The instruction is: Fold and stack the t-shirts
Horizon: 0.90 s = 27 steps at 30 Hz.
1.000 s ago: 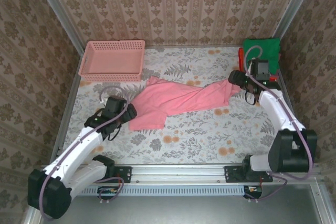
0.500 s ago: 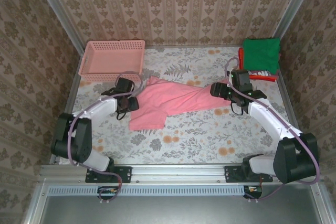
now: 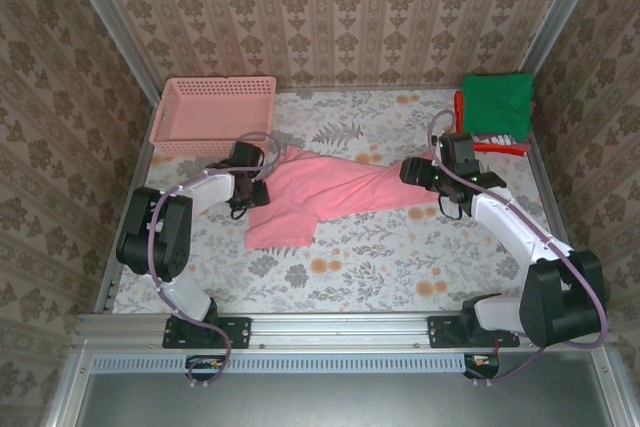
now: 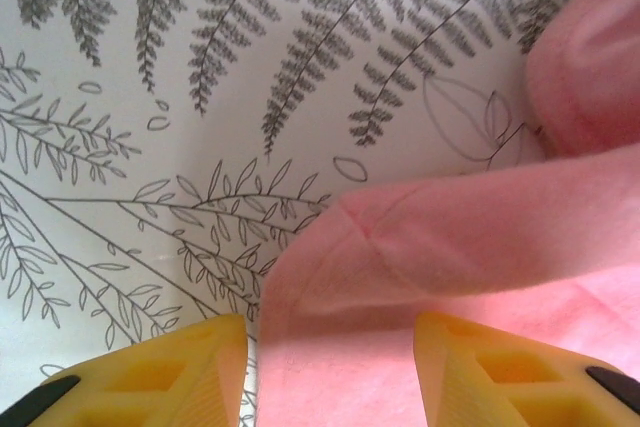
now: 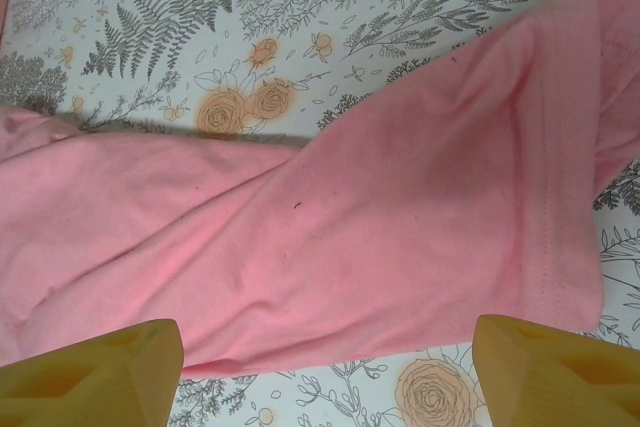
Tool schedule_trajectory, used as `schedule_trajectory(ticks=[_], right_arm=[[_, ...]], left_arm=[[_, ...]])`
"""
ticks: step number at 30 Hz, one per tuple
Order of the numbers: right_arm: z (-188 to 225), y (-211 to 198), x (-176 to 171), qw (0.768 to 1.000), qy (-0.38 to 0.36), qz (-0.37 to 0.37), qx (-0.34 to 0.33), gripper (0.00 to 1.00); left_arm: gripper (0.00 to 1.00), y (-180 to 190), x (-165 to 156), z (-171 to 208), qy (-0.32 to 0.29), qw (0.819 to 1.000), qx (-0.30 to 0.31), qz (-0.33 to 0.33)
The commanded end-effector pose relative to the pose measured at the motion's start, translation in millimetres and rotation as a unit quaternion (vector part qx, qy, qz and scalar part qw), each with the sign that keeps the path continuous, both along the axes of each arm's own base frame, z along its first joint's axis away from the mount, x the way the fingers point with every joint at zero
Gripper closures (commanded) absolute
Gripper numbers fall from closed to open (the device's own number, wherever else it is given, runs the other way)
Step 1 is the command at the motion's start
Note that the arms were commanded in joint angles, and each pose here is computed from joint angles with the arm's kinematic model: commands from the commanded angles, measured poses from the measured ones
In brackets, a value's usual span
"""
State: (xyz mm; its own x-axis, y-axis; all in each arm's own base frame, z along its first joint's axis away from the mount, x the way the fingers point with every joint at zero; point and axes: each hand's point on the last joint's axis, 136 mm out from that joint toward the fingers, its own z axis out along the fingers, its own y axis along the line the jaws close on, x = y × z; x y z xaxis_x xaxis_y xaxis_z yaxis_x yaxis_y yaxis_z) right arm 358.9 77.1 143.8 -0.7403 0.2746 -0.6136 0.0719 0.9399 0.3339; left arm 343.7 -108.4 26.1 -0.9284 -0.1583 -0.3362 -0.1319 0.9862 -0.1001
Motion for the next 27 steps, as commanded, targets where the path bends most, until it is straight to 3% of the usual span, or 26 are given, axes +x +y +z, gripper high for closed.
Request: schedule_trajectory(ticks=[1,9,20,27], right_arm=[[-6,4,0,1.000,0.005,-0.002,0.009,0.23],[-8,2,-4,1.000,0.008,-0.005,0.007,0.23],[-6,-2,-8,1.000,0.004,-0.010,0.002,0.23],[-5,3,-7,1.000,0.004,-0.005,0.015,0.23]], left_arm=[[0.51,-3,11,9,-0.011,1.000,-0.007,-0.004],[0.52,0,13,0,-0.003,1.000,-0.012,0.008],[0.51,6,-12,3,-0.004,0.999,-0.019,0.035],[0.53,4,1,-16,0.002,0.999,-0.021,0.038]])
